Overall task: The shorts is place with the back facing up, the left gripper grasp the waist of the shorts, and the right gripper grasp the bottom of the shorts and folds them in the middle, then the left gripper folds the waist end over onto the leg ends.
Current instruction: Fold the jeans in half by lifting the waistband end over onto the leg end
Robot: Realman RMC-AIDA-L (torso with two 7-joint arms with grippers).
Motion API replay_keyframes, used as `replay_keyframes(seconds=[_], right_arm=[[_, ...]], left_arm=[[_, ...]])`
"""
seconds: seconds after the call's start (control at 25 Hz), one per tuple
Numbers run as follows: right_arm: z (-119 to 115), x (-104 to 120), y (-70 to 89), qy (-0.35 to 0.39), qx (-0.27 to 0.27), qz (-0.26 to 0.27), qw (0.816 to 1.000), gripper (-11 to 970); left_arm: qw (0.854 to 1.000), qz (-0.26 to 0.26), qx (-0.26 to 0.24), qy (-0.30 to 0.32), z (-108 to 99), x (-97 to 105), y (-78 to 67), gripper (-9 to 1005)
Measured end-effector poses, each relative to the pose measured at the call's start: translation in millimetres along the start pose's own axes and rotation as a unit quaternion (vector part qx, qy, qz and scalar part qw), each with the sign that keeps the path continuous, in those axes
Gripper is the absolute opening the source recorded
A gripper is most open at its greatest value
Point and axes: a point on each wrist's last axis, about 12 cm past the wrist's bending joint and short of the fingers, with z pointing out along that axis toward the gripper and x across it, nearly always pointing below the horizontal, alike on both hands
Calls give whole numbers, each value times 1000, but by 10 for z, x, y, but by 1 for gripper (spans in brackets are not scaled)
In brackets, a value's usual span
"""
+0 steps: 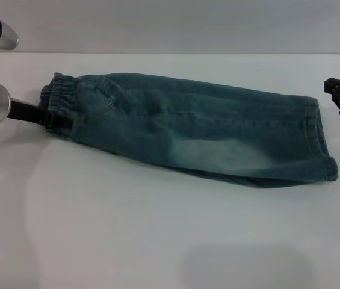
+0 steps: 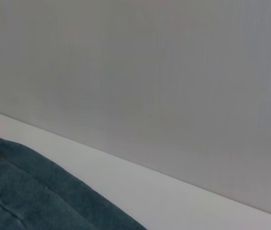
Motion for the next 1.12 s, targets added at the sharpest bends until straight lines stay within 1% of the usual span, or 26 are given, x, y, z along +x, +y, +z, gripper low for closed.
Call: replay_keyframes(seconds=[0.16, 0.48, 0.68, 1.12], right_arm=[[-4, 6, -1, 1, 1, 0, 1000, 0], [-8, 11, -1, 1, 0, 1, 1000, 1], [-8, 12, 1, 1, 0, 1, 1000, 1], [-11, 30, 8, 2, -1, 3, 1000, 1]], left_arm=[[1000, 7, -2, -1, -5, -5, 2, 610], [1000, 11, -2, -1, -8, -16, 1, 379], [1000, 12, -3, -3, -16, -30, 5, 293], [1000, 22, -1, -16, -77, -147, -21, 204]])
